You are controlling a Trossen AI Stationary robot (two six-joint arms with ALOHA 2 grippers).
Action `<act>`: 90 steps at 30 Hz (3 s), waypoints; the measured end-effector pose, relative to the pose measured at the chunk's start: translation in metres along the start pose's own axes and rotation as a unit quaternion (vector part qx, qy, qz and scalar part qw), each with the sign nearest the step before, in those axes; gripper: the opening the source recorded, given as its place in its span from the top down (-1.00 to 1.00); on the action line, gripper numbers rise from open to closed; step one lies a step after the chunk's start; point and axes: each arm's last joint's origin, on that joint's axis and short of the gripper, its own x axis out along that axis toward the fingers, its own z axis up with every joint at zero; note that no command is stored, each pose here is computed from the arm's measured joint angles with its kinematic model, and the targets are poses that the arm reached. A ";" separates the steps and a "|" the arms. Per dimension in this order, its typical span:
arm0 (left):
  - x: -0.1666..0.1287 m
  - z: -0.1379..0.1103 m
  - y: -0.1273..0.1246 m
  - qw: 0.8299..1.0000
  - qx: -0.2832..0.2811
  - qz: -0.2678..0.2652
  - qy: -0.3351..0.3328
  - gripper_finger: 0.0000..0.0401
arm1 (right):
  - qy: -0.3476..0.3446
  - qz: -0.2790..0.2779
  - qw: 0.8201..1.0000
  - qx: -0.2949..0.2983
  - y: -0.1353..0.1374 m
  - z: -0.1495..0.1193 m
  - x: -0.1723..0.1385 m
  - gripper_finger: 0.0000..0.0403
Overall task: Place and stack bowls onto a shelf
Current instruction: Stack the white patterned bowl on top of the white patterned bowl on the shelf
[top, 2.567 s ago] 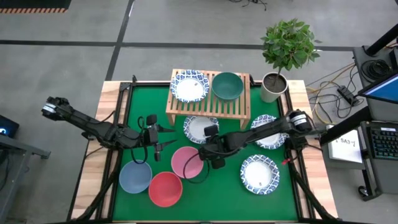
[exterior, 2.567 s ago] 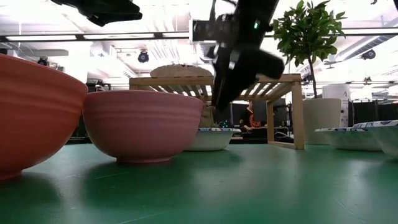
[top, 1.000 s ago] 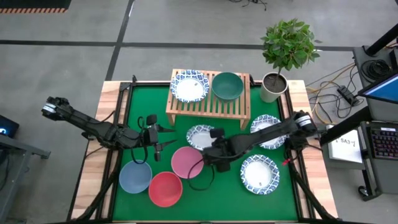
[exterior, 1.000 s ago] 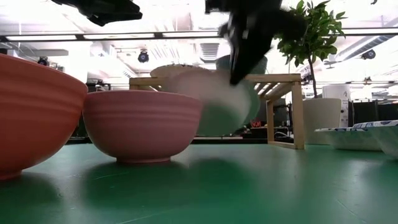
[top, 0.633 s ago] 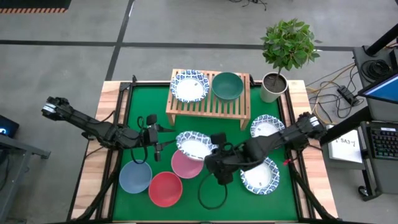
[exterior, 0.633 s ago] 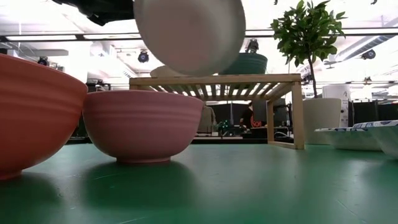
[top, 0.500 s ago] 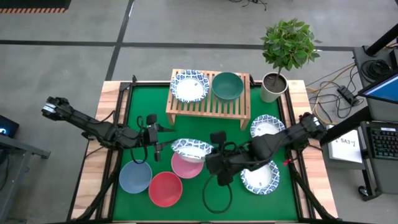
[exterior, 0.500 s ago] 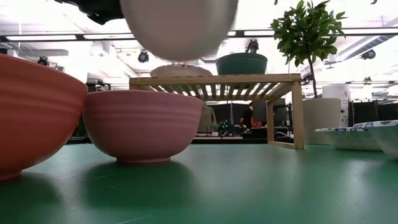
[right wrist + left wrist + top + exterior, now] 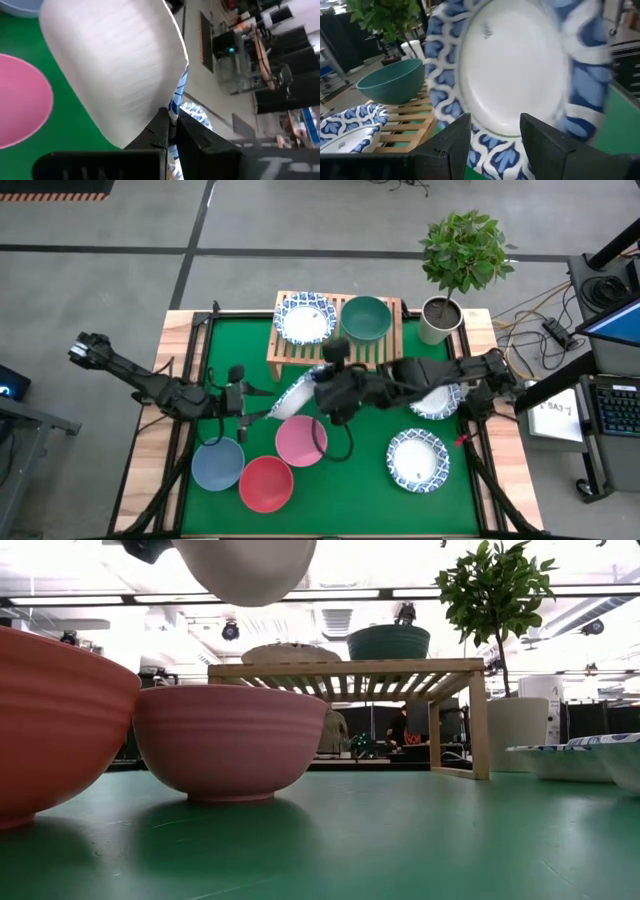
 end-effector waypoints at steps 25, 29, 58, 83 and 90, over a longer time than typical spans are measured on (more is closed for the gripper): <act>-0.028 -0.014 0.023 0.981 -0.080 0.169 0.055 0.23 | 0.012 0.142 0.989 0.044 -0.007 -0.016 -0.009 0.96; -0.034 -0.020 0.026 0.978 -0.094 0.175 0.071 0.23 | 0.013 0.126 0.991 0.035 -0.009 -0.016 -0.009 0.96; -0.036 -0.025 0.027 0.975 -0.096 0.179 0.088 0.23 | 0.225 -0.120 0.965 -0.059 -0.046 -0.061 0.113 0.96; -0.035 -0.025 0.027 0.975 -0.096 0.178 0.088 0.23 | 0.260 -0.085 0.958 0.091 -0.020 -0.070 0.110 0.16; -0.035 -0.025 0.027 0.975 -0.096 0.178 0.088 0.23 | 0.243 -0.047 0.957 0.149 -0.016 -0.068 0.109 0.12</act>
